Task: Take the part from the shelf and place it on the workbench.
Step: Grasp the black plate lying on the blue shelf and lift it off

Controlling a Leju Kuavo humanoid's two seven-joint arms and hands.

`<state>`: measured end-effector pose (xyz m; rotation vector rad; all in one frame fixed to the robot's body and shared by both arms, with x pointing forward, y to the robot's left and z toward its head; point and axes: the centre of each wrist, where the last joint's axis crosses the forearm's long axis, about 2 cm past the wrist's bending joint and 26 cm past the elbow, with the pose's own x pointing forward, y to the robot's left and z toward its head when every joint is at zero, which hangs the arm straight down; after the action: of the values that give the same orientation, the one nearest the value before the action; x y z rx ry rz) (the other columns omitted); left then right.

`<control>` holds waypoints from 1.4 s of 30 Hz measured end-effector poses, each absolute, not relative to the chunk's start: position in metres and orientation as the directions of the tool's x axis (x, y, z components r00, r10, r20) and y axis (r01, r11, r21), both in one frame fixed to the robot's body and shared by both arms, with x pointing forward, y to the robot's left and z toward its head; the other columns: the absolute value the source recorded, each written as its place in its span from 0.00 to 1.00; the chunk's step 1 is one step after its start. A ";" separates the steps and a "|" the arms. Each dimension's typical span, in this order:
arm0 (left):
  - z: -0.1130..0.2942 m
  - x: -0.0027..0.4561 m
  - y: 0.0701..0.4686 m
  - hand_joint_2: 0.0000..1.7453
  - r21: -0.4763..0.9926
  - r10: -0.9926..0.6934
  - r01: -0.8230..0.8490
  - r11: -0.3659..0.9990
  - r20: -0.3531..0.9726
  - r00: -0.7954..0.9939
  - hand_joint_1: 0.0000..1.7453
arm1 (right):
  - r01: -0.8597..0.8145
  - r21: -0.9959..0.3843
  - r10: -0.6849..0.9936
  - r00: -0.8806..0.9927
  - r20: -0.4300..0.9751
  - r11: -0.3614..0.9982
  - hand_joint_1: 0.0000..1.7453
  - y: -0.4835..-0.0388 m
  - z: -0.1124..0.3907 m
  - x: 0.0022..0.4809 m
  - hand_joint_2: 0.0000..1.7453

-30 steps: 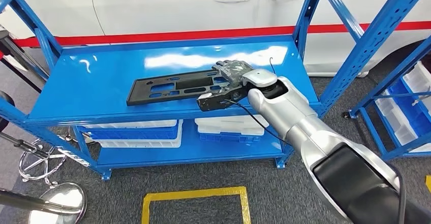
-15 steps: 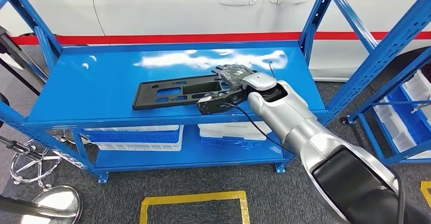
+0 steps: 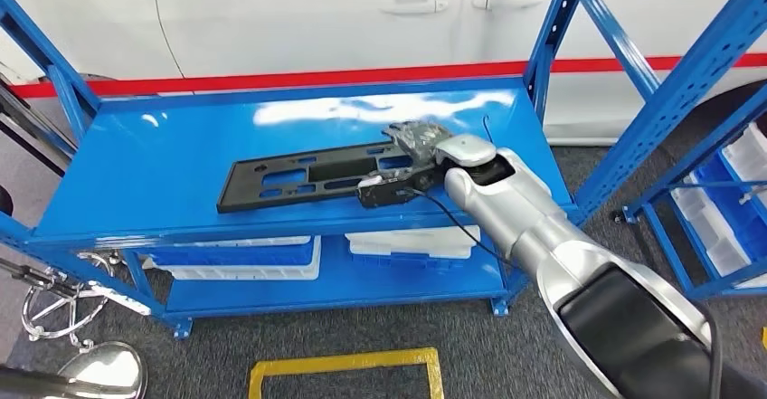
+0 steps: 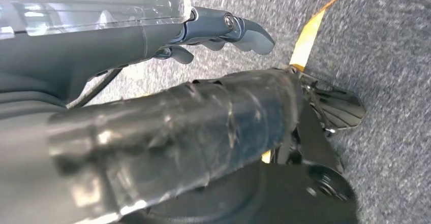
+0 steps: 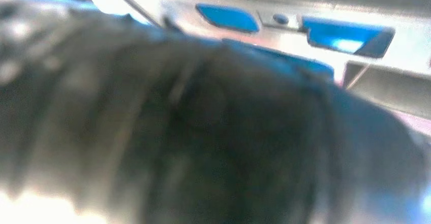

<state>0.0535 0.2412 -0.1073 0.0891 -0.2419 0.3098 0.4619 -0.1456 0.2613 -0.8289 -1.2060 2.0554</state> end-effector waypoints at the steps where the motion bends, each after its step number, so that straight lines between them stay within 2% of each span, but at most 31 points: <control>1: -0.107 0.053 0.241 0.00 0.050 0.292 -0.313 0.948 0.248 0.924 0.00 | -0.190 -0.897 0.757 -0.620 -0.205 -0.399 0.00 -0.145 0.260 0.462 0.00; 9: -0.107 0.053 0.242 0.00 0.049 0.299 -0.320 0.946 0.245 0.922 0.00 | -0.204 -0.900 0.753 -0.634 -0.178 -0.385 0.00 -0.141 0.252 0.457 0.00; 14: -0.107 0.053 0.241 0.00 0.045 0.308 -0.328 0.944 0.243 0.920 0.00 | -0.224 -0.914 0.737 -0.667 -0.110 -0.339 0.00 -0.137 0.243 0.451 0.00; 21: -0.107 0.052 0.240 0.00 0.039 0.313 -0.332 0.943 0.240 0.919 0.00 | -0.297 -0.908 0.729 -0.684 -0.013 -0.295 0.00 -0.136 0.204 0.430 0.00; 36: -0.107 0.052 0.239 0.00 0.034 0.323 -0.341 0.939 0.245 0.914 0.00 | -0.313 -0.909 0.720 -0.694 0.020 -0.276 0.00 -0.135 0.190 0.420 0.00; 40: -0.107 0.052 0.239 0.00 0.035 0.321 -0.339 0.940 0.246 0.914 0.00 | -0.316 -0.909 0.721 -0.693 0.025 -0.272 0.00 -0.136 0.189 0.419 1.00; 41: -0.107 0.053 0.239 0.00 0.034 0.320 -0.339 0.940 0.247 0.915 0.00 | -0.320 -0.908 0.722 -0.691 0.028 -0.271 0.00 -0.136 0.188 0.419 0.75; 42: -0.107 0.053 0.239 0.00 0.034 0.320 -0.338 0.940 0.247 0.915 0.00 | -0.322 -0.907 0.723 -0.690 0.029 -0.271 0.00 -0.137 0.186 0.418 0.75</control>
<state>0.0528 0.2394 -0.1072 0.0769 -0.2413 0.3394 0.4185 -0.1370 0.1862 -0.5223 -1.3017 2.0090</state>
